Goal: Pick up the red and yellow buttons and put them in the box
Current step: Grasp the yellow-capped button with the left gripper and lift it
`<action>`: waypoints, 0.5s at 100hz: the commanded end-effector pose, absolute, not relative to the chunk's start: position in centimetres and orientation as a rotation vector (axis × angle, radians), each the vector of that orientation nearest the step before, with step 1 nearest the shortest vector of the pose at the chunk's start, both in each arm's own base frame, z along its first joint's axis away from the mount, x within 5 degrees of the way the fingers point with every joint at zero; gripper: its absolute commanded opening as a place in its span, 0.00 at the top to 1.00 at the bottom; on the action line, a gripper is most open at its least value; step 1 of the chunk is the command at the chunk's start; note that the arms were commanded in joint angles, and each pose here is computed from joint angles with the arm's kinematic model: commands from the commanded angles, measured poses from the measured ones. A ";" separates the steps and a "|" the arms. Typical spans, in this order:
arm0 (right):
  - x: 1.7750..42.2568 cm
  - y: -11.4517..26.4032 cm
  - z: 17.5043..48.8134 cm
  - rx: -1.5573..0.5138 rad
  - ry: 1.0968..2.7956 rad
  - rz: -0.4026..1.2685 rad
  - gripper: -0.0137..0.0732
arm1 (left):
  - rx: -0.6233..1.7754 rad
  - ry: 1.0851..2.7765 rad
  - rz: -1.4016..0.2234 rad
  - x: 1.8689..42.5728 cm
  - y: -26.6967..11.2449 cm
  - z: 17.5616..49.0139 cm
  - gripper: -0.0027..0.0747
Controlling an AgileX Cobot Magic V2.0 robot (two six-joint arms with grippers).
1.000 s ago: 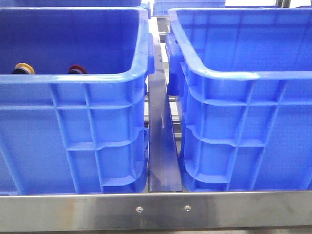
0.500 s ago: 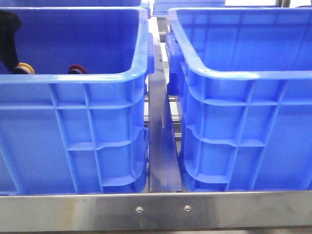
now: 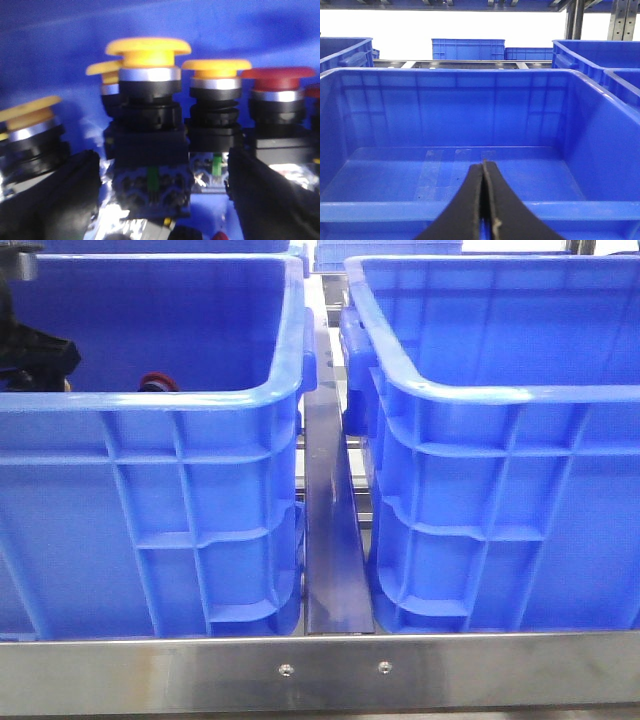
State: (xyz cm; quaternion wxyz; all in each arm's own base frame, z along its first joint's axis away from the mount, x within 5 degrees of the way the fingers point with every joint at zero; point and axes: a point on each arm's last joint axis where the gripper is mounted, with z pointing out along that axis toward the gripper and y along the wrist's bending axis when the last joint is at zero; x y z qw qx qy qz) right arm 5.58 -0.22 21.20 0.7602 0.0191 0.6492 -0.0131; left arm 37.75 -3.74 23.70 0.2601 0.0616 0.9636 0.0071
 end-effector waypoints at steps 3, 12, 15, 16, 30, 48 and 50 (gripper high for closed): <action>5.3 -0.1 21.8 0.026 1.323 -0.027 0.91 | 0.162 2.478 0.012 38.2 -3.9 26.4 0.33; 5.3 -0.1 21.8 0.026 1.323 -0.027 0.91 | 0.174 2.471 0.026 38.3 -3.8 26.4 0.33; 5.3 -0.1 21.8 0.026 1.323 -0.027 0.91 | 0.174 2.465 0.025 38.3 -3.8 26.4 0.33; 5.3 -0.1 21.8 0.026 1.323 -0.027 0.91 | 0.174 2.465 0.025 38.3 -3.8 26.4 0.33; 5.3 -0.1 21.8 0.026 1.323 -0.027 0.91 | 0.175 2.455 0.026 38.4 -3.8 26.5 0.45; 5.3 -0.1 21.8 0.026 1.323 -0.027 0.91 | 0.175 2.452 0.025 38.4 -3.8 26.5 0.70; 5.3 -0.1 21.8 0.026 1.323 -0.027 0.91 | 0.175 2.452 0.025 38.4 -3.8 26.5 0.72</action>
